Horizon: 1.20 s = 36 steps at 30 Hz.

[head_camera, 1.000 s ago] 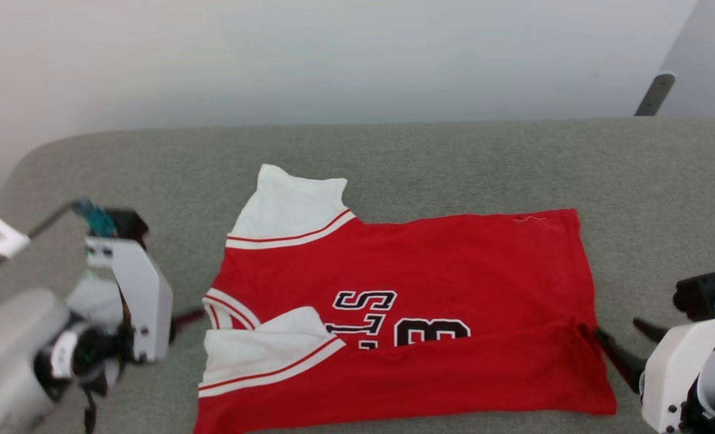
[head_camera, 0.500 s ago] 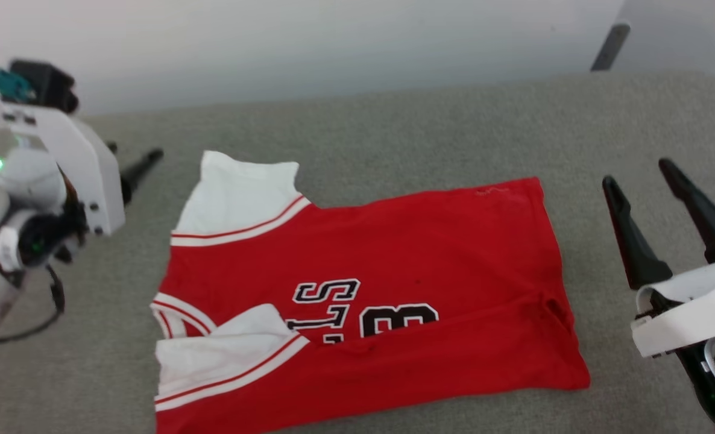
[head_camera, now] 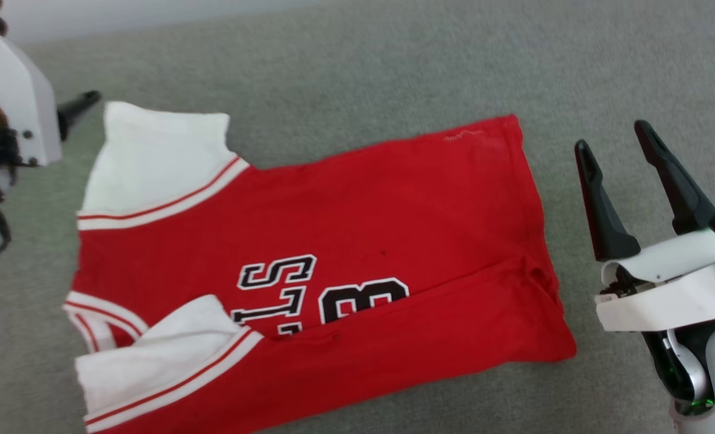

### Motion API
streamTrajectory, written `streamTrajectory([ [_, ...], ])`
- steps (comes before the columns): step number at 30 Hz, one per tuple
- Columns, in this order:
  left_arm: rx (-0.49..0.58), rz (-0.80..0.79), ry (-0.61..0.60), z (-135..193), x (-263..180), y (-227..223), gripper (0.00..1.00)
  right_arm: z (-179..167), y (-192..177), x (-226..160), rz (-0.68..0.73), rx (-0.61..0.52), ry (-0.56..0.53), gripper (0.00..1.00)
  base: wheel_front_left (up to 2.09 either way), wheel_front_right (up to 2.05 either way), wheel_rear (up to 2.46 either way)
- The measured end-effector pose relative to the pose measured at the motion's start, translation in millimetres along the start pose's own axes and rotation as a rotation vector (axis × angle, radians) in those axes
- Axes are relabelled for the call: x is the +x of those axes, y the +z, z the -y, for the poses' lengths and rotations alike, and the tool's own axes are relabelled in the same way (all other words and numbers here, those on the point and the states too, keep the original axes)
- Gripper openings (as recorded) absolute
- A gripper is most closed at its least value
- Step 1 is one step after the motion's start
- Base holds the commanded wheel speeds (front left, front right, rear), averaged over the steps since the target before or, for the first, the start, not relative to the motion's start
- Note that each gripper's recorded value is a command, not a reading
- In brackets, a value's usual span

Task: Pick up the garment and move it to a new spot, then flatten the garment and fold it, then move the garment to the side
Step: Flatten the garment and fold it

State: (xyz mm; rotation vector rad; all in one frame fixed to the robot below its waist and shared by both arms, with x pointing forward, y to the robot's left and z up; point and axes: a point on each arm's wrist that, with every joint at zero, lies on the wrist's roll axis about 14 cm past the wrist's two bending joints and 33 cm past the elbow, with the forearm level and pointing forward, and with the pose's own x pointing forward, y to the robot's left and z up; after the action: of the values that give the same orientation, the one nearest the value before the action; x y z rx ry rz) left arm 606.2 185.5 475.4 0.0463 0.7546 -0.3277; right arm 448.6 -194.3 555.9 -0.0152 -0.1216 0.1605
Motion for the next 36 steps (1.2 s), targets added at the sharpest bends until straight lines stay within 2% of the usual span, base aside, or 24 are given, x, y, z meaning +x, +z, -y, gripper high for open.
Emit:
streamTrajectory([
  [7, -0.074, -0.182, -0.013, 0.0, 51.0, -37.1, 1.00, 14.9, -31.9, 1.2, -0.081, -0.007, -0.037, 1.00, 0.00, 0.00, 0.00],
  [12, -0.137, -0.300, -0.023, 8.1, 71.2, -56.7, 1.00, 25.0, -44.6, -2.1, -0.121, -0.015, -0.062, 1.00, 0.00, 0.00, 0.00],
  [13, -0.145, -0.318, -0.018, 8.1, 73.1, -59.3, 0.87, 26.4, -46.1, -1.9, -0.128, -0.018, -0.064, 1.00, 0.00, 0.00, 0.00],
  [14, -0.152, -0.335, -0.017, 9.3, 74.4, -61.3, 0.24, 26.4, -46.4, -1.1, -0.130, -0.019, -0.062, 1.00, 0.00, 0.00, 0.00],
  [15, -0.164, -0.344, -0.016, 9.7, 74.9, -61.4, 0.00, 25.8, -48.3, -0.8, -0.141, -0.011, -0.060, 1.00, 0.00, 0.00, 0.00],
  [21, -0.142, -0.331, -0.036, 17.2, 76.6, -59.3, 0.00, 18.7, -65.5, 10.7, -0.269, 0.040, -0.019, 1.00, 0.00, 0.00, 0.00],
  [26, -0.144, -0.311, -0.043, 20.1, 75.6, -55.8, 0.00, 8.5, -75.2, 40.8, -0.389, 0.057, 0.058, 1.00, 0.00, 0.00, 0.00],
  [29, -0.146, -0.300, -0.048, 21.6, 75.2, -53.5, 0.00, 8.4, -93.1, 55.7, -0.515, 0.033, 0.092, 1.00, 0.00, 0.00, 0.00],
  [36, -0.148, -0.281, -0.060, 24.6, 75.5, -50.5, 0.00, 3.5, -134.6, 74.0, -0.788, 0.054, 0.135, 1.00, 0.00, 0.00, 0.00],
])
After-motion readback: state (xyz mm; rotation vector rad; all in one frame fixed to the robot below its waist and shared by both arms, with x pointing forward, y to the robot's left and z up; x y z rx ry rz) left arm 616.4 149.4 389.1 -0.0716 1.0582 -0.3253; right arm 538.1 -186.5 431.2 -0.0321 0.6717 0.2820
